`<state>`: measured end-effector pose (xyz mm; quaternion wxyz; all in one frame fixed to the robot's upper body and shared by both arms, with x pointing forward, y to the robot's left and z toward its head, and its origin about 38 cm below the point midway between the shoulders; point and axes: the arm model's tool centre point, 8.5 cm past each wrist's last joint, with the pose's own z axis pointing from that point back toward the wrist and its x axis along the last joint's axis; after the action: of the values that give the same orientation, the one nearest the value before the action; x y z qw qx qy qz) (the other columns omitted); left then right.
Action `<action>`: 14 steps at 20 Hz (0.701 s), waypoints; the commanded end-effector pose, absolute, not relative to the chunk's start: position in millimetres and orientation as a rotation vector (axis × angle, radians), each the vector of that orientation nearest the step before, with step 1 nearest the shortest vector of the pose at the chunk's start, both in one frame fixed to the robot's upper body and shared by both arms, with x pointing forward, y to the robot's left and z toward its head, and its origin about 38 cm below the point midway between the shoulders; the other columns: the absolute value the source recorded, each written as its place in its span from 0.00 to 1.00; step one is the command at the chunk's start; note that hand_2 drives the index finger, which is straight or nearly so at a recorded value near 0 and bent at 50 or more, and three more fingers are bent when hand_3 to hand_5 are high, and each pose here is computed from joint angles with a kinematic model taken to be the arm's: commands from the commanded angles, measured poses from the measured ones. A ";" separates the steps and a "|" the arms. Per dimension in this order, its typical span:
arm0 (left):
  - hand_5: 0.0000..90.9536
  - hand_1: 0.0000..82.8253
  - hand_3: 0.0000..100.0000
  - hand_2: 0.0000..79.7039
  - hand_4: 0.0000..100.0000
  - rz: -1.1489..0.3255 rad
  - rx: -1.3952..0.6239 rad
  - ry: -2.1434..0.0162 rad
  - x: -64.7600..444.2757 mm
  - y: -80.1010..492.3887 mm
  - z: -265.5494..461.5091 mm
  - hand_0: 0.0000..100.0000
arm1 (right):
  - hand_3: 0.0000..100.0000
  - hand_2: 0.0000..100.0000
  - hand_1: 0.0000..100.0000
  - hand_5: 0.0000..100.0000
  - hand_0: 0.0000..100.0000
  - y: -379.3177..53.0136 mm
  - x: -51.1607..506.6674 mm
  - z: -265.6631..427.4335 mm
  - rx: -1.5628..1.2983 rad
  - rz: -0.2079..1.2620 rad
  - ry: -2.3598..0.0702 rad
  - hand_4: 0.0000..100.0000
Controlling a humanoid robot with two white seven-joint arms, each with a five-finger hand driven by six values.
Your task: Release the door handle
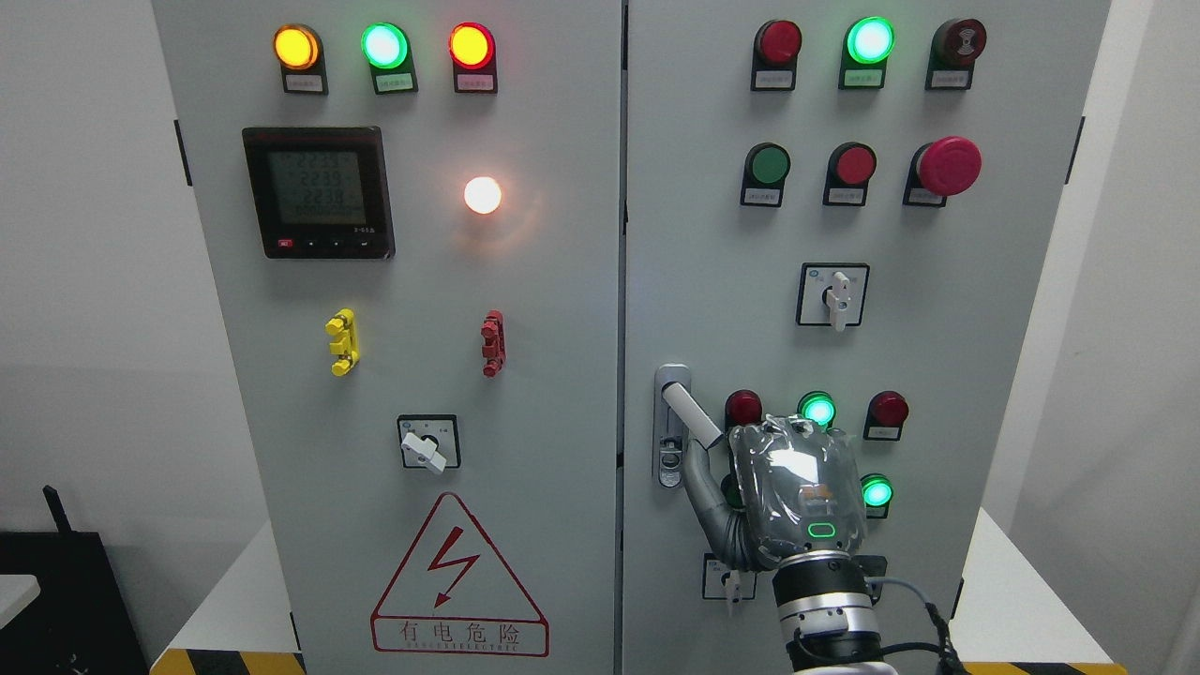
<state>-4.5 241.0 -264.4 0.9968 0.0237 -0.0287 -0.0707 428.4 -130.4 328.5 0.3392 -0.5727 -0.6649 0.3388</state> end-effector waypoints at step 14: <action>0.00 0.47 0.00 0.00 0.00 -0.166 0.046 -0.061 -4.1 240.5 -264.4 0.12 | 1.00 1.00 0.00 0.97 0.64 -127.0 427.8 329.7 -1.473 0.864 -1.738 0.92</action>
<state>-4.1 241.0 -264.4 0.9968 0.0236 -0.0304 -0.0708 428.8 -134.2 328.2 0.3384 -0.5772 -0.6616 0.3386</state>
